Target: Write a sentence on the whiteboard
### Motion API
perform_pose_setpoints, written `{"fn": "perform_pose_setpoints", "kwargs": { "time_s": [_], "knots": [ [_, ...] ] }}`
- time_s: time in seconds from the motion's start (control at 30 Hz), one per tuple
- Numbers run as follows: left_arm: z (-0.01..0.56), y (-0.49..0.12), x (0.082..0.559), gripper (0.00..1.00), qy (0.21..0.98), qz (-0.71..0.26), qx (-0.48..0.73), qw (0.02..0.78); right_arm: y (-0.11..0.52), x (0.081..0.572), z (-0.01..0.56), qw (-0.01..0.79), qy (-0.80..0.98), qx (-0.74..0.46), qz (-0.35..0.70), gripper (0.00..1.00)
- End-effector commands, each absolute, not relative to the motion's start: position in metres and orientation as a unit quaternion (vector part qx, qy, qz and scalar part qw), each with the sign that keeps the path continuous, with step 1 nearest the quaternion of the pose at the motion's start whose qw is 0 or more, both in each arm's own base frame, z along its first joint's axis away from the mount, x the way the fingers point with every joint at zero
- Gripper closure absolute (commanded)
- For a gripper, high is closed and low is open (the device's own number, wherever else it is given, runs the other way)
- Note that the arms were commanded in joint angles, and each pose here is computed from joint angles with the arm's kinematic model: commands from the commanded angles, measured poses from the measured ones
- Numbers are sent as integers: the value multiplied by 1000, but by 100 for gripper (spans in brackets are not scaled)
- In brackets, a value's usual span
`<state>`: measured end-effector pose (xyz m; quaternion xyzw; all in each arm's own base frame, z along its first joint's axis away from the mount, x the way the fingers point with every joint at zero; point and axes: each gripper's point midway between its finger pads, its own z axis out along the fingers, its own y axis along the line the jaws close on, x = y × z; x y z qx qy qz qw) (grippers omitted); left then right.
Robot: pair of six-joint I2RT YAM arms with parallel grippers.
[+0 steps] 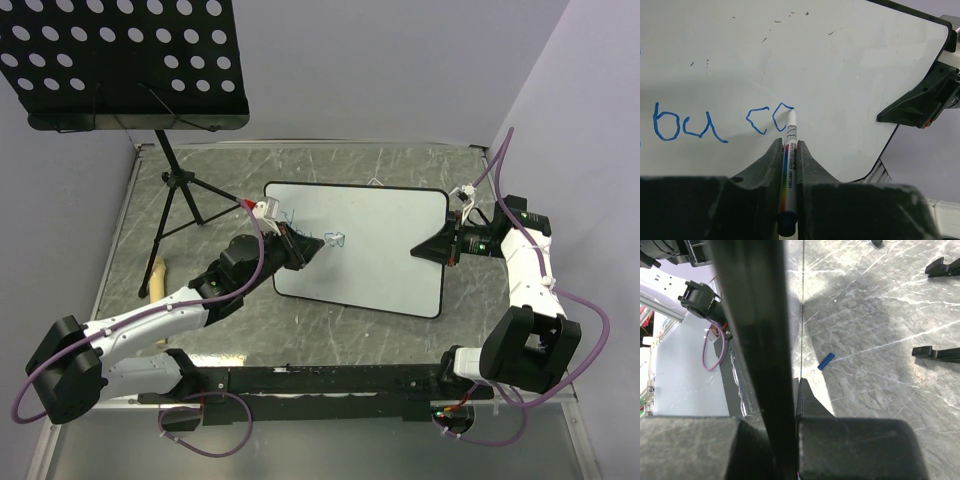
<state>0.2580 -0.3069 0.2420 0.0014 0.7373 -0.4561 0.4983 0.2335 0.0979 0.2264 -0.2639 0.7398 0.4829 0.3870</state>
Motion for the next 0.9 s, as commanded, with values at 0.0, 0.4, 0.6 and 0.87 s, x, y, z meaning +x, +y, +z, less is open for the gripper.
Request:
{"fn": "perform_pose_setpoints", "kwargs": {
  "time_s": [0.0, 0.4, 0.6, 0.87],
  "knots": [
    [248, -303, 261, 99, 734, -454, -4, 505, 112, 234, 284, 461, 645, -279, 542, 100],
    [223, -305, 250, 99, 753, -458, 6, 472, 111, 235, 284, 461, 645, -277, 543, 100],
    [222, -309, 248, 99, 756, -461, 13, 464, 111, 235, 285, 462, 645, -278, 542, 100],
    [229, -312, 245, 99, 746, -477, 16, 463, 111, 235, 284, 462, 645, -278, 542, 100]
  ]
}}
